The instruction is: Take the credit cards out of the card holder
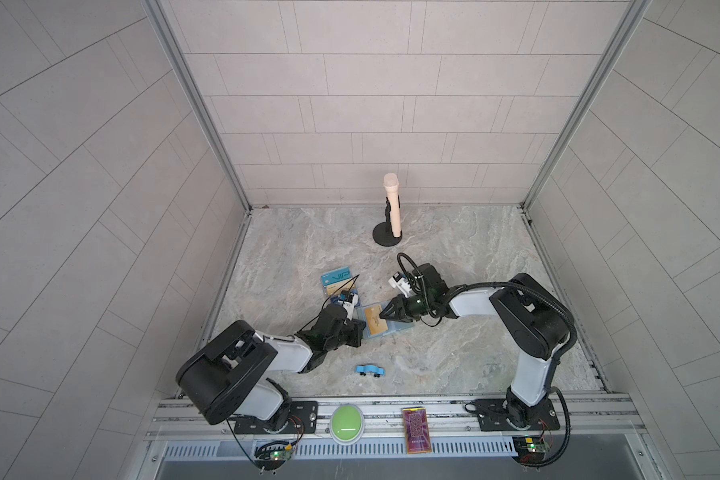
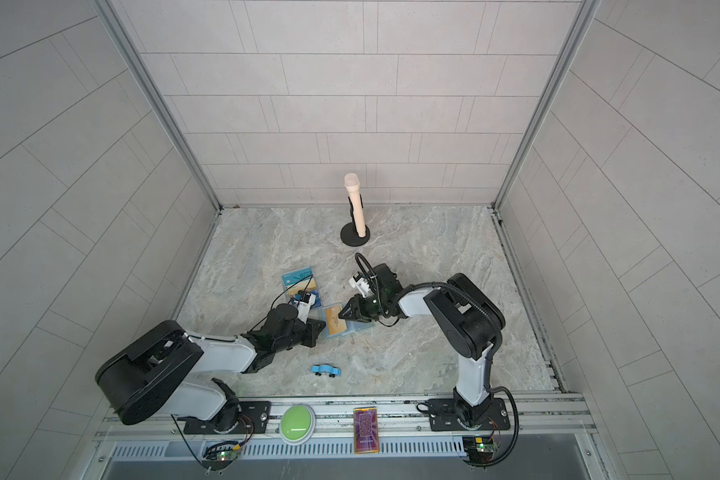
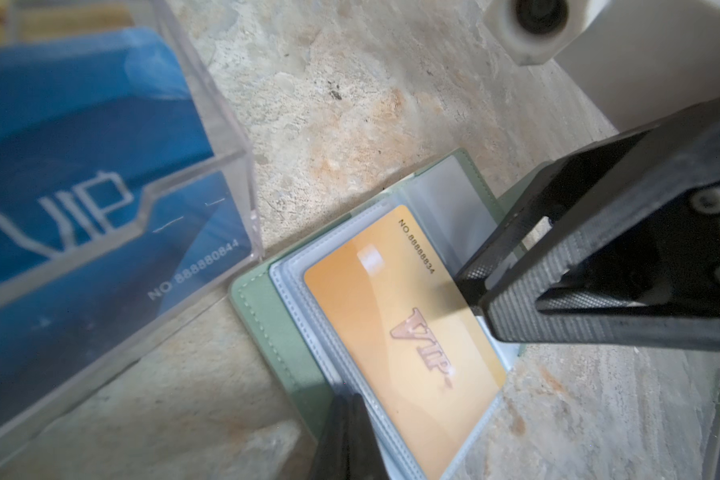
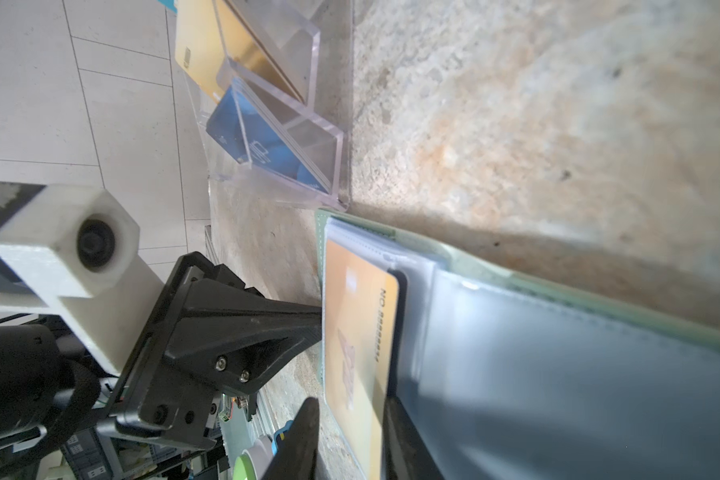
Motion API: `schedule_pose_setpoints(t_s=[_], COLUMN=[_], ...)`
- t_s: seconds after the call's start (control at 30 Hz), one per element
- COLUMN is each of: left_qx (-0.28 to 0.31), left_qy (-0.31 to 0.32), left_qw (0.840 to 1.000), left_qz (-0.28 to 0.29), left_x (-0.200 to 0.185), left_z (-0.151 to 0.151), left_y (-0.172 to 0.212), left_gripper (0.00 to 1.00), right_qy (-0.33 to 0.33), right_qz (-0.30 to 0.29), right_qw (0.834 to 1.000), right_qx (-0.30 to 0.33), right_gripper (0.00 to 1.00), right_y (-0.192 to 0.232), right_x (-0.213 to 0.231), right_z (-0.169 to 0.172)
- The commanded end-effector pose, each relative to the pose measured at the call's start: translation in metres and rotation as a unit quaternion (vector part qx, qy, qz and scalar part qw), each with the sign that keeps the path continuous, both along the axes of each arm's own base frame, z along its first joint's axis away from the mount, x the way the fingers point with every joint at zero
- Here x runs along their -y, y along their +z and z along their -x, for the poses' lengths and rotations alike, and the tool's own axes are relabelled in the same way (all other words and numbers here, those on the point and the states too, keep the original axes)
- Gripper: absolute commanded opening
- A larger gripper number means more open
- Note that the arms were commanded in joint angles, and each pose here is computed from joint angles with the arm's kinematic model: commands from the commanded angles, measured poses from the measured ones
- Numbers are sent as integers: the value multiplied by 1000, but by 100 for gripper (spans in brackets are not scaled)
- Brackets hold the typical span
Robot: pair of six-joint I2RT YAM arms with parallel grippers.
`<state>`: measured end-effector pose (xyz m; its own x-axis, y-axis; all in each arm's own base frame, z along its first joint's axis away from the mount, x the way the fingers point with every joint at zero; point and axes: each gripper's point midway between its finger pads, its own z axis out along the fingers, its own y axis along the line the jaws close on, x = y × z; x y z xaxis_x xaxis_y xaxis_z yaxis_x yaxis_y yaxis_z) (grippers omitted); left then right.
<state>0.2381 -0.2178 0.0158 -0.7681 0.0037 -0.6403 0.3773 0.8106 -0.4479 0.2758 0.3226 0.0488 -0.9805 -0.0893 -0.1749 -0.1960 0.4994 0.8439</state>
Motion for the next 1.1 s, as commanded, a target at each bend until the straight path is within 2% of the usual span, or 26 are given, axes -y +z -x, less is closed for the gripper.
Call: schedule_pose_setpoints(t_s=[0.0,0.3,0.6,1.07], left_qx=[-65,-65,-65,-67], left_qy=[-16,-15,-15,-14], left_qw=[996,996,996,996], left_qz=[-53,-54,-55,-56], left_x=[-13,-14,-13,-14], left_z=[25,25,24,24], left_y=[-34,-34,-33,-36], left_gripper=[0,0,0,0], right_qy=[20,45,73,66], right_qz=[-47,-70,-12,-5], right_qw=[999,996,997,998], right_qx=[18,19,20,6], right_gripper=[30,29,28,27], right_y=[21,29,13,0], right_x=[-9,-12,-14,-26], right_z=[3,11,17,13])
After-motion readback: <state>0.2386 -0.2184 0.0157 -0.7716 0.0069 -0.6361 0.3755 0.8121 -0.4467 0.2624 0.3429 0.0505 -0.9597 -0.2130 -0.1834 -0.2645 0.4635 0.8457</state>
